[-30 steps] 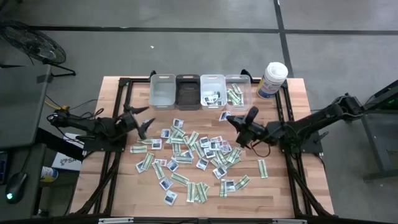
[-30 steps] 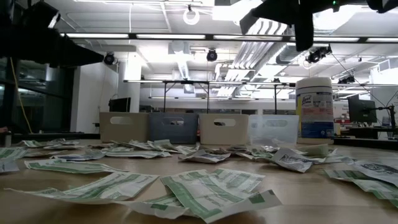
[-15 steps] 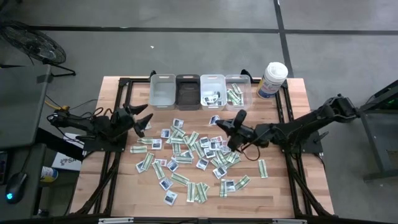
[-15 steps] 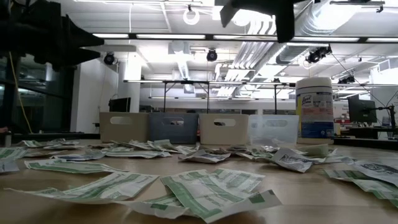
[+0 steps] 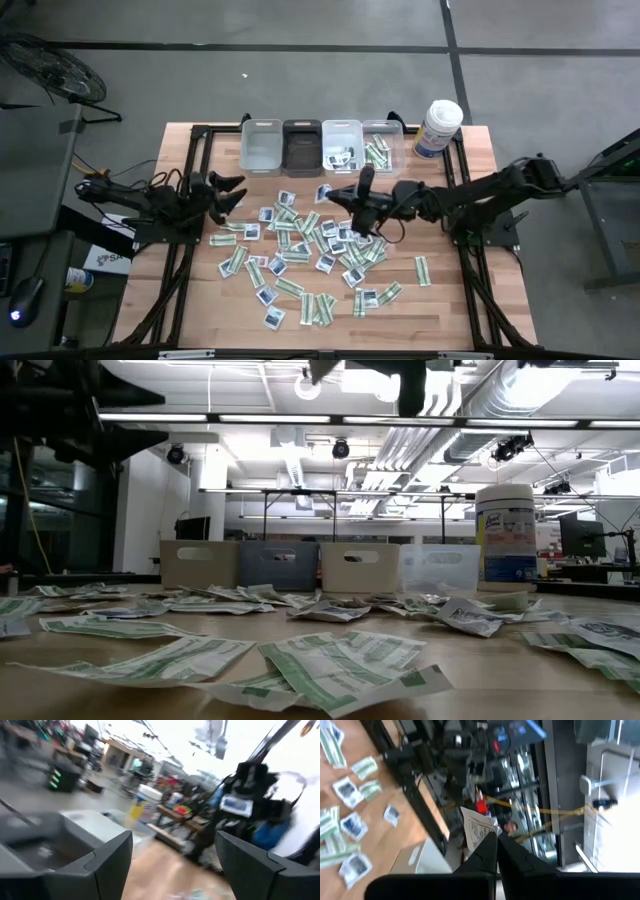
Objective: Pick & Place First Aid Supplies
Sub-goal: Put the blue alcohol pad into the black bin
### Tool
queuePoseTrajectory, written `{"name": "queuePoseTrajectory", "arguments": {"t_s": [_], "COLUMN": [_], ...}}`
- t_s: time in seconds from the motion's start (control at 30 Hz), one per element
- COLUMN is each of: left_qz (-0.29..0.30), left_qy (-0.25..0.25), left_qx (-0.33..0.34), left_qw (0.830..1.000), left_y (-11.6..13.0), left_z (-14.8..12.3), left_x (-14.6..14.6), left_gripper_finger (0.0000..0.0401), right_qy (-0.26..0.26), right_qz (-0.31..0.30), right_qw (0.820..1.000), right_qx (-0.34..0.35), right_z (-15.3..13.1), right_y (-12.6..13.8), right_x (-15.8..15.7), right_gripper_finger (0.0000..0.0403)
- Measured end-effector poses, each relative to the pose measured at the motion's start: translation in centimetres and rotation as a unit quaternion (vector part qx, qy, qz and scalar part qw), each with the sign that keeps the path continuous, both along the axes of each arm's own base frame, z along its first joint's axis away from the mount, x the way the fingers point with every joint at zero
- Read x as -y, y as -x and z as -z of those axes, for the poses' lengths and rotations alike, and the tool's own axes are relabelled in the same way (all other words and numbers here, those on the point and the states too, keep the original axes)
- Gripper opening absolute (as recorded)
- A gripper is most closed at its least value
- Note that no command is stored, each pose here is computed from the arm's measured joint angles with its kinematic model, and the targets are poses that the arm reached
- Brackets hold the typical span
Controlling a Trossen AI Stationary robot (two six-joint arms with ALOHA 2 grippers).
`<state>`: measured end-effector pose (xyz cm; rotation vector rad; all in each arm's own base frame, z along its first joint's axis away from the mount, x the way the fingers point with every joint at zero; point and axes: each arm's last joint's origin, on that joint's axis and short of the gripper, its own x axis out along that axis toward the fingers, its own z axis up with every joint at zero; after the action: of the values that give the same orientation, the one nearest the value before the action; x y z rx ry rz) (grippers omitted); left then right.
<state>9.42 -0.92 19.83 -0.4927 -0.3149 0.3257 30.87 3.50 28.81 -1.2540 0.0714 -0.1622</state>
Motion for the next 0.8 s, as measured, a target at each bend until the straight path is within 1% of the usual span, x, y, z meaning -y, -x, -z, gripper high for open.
{"name": "queuePoseTrajectory", "arguments": {"t_s": [0.07,0.17,0.27,0.4,0.5,0.6,0.8], "left_qz": [0.037,0.083,0.092,0.102,0.110,0.110,0.131], "left_qy": [0.049,0.134,0.181,0.225,0.234,0.224,0.193], "left_qx": [0.026,0.054,0.053,0.051,0.068,0.074,0.052], "left_qw": [0.998,0.986,0.978,0.968,0.964,0.966,0.971], "left_y": [-0.2,-0.6,-1.2,-2.0,-2.7,-3.6,-7.0], "left_z": [-0.1,-0.1,0.2,0.6,0.4,-0.4,-3.0], "left_x": [0.2,0.4,0.6,0.9,1.1,1.2,0.2], "left_gripper_finger": [0.0280,0.0280,0.0280,0.0280,0.0278,0.0264,0.0228], "right_qy": [0.002,0.025,0.051,0.057,0.066,0.069,0.070], "right_qz": [-0.024,-0.054,-0.065,-0.071,-0.069,-0.072,-0.076], "right_qw": [1.000,0.998,0.997,0.996,0.995,0.995,0.994], "right_qx": [0.003,0.001,-0.001,0.001,0.003,0.006,0.017], "right_z": [-0.3,-0.4,-0.4,-0.5,-0.6,-0.8,-1.5], "right_y": [-0.6,-1.6,-2.6,-3.9,-4.7,-5.2,-5.4], "right_x": [0.3,0.5,0.7,1.1,1.1,1.0,0.9], "right_gripper_finger": [0.0000,0.0000,0.0000,0.0000,0.0000,0.0000,0.0000]}}
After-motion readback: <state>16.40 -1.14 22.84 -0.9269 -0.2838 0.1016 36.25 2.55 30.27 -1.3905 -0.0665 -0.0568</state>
